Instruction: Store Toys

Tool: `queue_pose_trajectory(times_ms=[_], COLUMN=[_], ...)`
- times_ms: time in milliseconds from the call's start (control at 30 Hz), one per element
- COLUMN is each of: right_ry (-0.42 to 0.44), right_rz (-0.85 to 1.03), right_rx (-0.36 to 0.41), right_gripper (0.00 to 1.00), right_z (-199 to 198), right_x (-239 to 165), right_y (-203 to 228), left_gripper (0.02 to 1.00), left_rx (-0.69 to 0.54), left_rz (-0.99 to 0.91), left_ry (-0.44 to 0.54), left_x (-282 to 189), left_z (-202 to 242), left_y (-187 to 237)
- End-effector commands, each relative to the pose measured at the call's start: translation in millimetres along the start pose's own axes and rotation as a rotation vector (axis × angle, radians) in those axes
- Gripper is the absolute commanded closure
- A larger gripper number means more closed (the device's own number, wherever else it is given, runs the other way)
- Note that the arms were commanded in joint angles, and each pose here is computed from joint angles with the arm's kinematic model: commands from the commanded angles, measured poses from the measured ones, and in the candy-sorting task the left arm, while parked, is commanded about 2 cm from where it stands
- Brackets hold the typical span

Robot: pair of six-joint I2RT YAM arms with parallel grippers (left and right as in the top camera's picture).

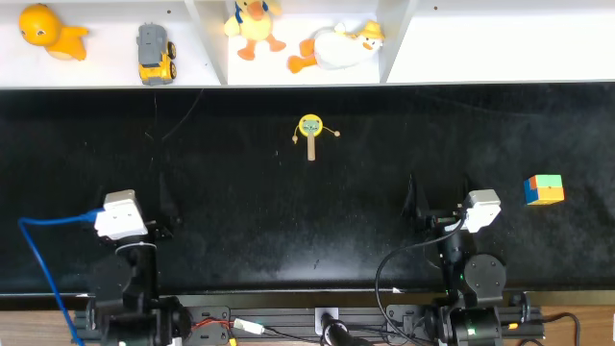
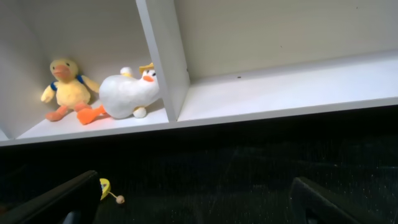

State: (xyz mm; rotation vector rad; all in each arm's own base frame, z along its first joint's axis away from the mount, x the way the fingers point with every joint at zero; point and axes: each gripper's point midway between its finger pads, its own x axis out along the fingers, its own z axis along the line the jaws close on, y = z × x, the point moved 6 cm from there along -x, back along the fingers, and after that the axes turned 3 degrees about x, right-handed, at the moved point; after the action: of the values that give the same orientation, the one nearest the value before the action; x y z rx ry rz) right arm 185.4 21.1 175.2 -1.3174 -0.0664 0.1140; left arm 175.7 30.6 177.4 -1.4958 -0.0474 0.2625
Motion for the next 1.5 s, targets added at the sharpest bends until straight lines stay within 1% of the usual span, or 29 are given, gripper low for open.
queue_pose_trajectory(times_ms=[33,200,333,1300,1433,1500], right_ry=[-0.007,-0.007,-0.007,-0.007,-0.007,-0.007], right_rz=[-0.001,-0.001,-0.001,-0.001,-0.001,-0.001], right_rx=[-0.007,-0.007,-0.007,-0.007,-0.007,-0.007], right_gripper=[0.005,0.005,0.005,0.007,0.005,0.005], right_z=[0.4,0.4,0.4,0.4,0.4,0.4], right_x=[0.2,0.2,0.2,0.2,0.2,0.2], right_y=[2.8,2.8,2.7,2.7,2.7,2.7], left_gripper=[0.020,0.020,0.020,0.023,0.020,0.020], left_rx=[-0.027,-0.030,-0.031,-0.029,0.032,0.031], left_rz=[-0.015,-0.044,-0.064,-0.058,-0.058,-0.059], left_ry=[-0.010,-0.007,0.033,0.031,0.022,0.023], left_x=[6.6,8.2,9.5,9.5,9.5,9.5], left_z=[-0.4,-0.9,-5.7,-5.4,-4.7,-4.7], left_y=[14.5,13.3,13.4,14.4,14.4,14.4])
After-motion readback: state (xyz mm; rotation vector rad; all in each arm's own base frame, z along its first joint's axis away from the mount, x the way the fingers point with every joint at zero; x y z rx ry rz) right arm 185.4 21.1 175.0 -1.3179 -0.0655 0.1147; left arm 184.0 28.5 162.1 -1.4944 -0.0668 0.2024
